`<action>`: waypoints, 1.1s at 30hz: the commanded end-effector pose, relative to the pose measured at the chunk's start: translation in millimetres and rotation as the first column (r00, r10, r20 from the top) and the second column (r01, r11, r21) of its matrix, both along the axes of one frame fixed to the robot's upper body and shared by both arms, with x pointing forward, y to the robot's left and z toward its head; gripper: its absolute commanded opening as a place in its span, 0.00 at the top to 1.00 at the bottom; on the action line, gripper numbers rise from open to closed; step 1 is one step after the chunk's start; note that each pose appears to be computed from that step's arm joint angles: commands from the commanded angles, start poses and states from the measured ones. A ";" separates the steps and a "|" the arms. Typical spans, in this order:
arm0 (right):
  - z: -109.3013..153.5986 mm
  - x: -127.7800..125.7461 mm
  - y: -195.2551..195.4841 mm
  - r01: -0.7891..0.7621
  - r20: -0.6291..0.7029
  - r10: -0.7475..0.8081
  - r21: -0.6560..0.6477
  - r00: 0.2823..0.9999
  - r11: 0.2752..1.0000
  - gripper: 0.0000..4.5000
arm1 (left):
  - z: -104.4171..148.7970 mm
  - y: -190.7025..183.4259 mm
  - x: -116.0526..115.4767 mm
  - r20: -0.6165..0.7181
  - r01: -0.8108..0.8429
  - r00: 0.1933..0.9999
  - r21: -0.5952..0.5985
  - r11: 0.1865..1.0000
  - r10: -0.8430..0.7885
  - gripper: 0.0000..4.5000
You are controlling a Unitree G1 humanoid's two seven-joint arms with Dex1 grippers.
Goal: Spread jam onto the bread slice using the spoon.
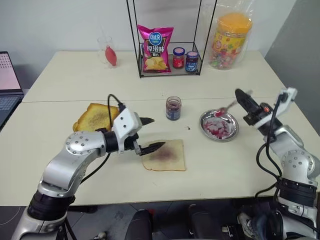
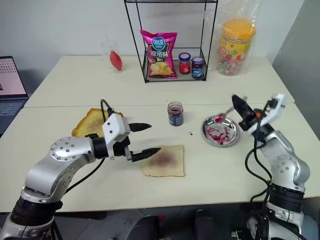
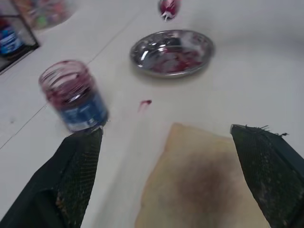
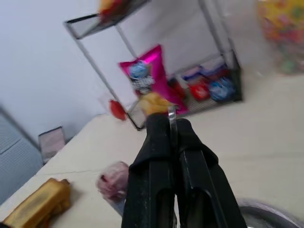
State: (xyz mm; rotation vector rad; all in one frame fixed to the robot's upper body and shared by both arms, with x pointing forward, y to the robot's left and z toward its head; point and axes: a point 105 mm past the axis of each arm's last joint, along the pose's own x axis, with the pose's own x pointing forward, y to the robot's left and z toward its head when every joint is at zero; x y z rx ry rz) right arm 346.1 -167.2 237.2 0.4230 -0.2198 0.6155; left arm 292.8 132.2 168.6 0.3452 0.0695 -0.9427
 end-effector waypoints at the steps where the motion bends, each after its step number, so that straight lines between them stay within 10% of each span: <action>1: 39.0 -2.0 44.0 -0.090 0.144 0.104 -0.099 0.984 0.991 0.99 | 9.4 20.3 5.5 0.019 -0.134 0.991 -0.079 0.988 0.135 0.00; 33: -15.7 83.4 123.9 -0.078 0.116 0.149 -0.471 0.982 0.879 0.99 | 12.5 2.5 -2.7 -0.003 -0.070 0.998 -0.066 0.995 0.070 0.00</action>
